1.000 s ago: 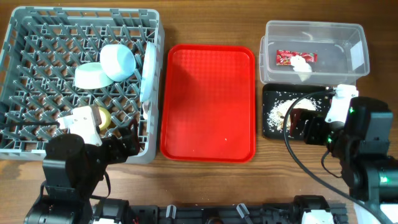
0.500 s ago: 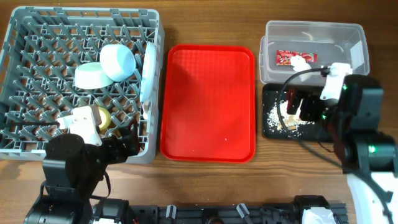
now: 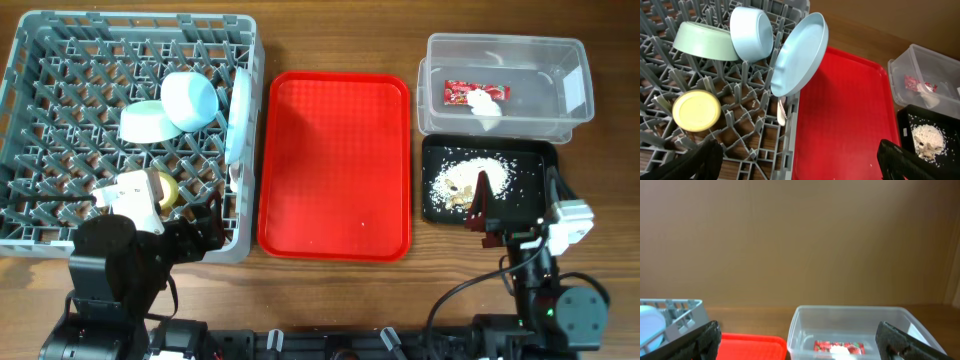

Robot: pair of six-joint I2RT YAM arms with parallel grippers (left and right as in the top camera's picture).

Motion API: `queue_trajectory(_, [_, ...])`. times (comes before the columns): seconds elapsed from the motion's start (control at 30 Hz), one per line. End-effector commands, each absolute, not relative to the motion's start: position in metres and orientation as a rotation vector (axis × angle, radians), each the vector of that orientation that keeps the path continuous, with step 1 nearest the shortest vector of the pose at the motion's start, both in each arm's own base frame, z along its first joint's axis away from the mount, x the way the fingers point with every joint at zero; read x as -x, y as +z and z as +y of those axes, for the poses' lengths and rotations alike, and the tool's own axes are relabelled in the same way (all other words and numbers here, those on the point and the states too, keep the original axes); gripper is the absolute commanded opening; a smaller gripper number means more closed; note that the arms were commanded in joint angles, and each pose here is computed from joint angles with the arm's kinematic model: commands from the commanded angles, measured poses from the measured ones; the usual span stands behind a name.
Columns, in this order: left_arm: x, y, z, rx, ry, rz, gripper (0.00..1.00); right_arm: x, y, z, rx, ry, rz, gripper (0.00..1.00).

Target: Sort waste into correct bins and load items into the dishwasher rack

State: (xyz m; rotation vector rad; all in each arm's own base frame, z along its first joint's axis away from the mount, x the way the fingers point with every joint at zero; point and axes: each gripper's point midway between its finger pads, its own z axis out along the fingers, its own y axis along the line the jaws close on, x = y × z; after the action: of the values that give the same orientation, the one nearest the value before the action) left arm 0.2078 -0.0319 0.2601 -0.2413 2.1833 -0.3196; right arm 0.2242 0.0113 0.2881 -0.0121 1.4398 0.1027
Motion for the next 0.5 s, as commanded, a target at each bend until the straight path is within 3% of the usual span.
queue_trajectory(0.0, [-0.208, 0.259, -0.030, 0.222, -0.293, 2.181, 1.00, -0.222, 0.278, 0.014, 0.038, 0.102, 1.366, 1.00])
queue_trajectory(0.13, [-0.208, 0.259, -0.030, 0.222, -0.293, 2.181, 1.00, -0.228, 0.271, 0.014, 0.046, 0.097, 1.295, 1.00])
queue_trajectory(0.47, [-0.208, 0.259, -0.030, 0.222, -0.293, 2.181, 1.00, -0.246, 0.176, 0.016, 0.040, 0.116, 1.565, 1.00])
